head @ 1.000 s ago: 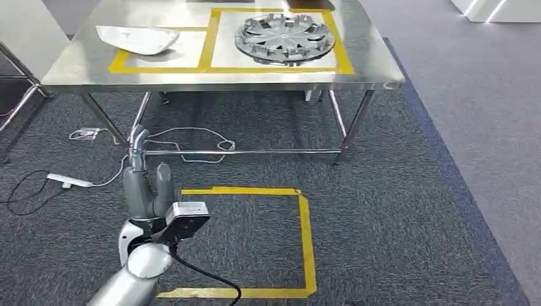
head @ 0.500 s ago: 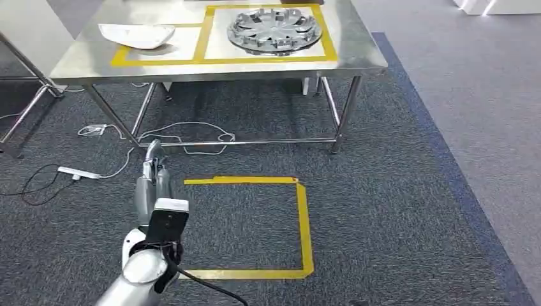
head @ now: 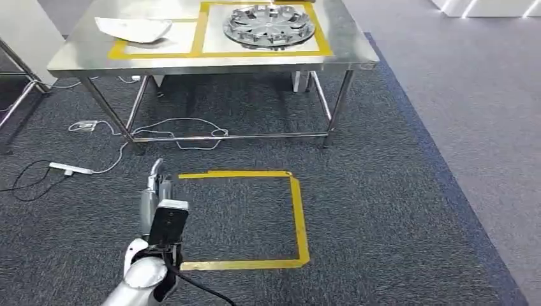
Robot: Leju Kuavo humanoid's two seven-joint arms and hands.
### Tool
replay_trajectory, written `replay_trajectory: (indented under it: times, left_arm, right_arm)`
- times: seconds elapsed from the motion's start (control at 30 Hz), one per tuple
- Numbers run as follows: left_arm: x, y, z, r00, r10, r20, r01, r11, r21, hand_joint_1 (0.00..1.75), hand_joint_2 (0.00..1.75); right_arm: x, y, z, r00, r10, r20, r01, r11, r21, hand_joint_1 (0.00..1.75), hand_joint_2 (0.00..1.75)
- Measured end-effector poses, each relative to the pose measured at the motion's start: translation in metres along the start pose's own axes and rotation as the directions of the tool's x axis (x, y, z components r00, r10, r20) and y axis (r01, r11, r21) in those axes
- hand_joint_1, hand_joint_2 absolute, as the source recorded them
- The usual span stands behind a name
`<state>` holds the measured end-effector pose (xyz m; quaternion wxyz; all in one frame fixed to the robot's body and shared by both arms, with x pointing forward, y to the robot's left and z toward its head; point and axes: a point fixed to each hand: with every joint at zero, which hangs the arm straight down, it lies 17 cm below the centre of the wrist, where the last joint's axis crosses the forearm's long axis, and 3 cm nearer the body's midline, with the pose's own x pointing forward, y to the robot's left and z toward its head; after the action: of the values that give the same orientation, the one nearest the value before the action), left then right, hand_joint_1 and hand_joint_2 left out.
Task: Take the parts from the cabinet and place them on the table.
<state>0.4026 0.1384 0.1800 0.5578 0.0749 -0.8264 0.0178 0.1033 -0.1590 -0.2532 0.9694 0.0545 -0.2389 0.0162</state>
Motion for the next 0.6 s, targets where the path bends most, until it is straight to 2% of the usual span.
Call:
replay_trajectory:
  times: [0.27,0.47,0.6]
  left_arm:
    - [-0.07,0.065,0.031,0.971,-0.16,-0.18,0.179,0.979,0.098,0.0,0.0]
    - [-0.157,0.145,0.096,0.858,-0.325,-0.397,0.393,0.914,0.099,0.0,0.0]
    - [-0.177,0.172,0.113,0.813,-0.36,-0.457,0.448,0.889,0.097,0.0,0.0]
  right_arm:
    - [-0.005,0.0,0.002,1.0,-0.023,-0.01,0.023,1.0,0.001,0.0,0.0]
    - [-0.008,0.0,0.003,0.999,-0.03,-0.016,0.03,1.0,0.002,0.0,0.0]
    - [-0.006,-0.001,0.002,0.999,-0.036,-0.014,0.036,0.999,0.0,0.0,0.0]
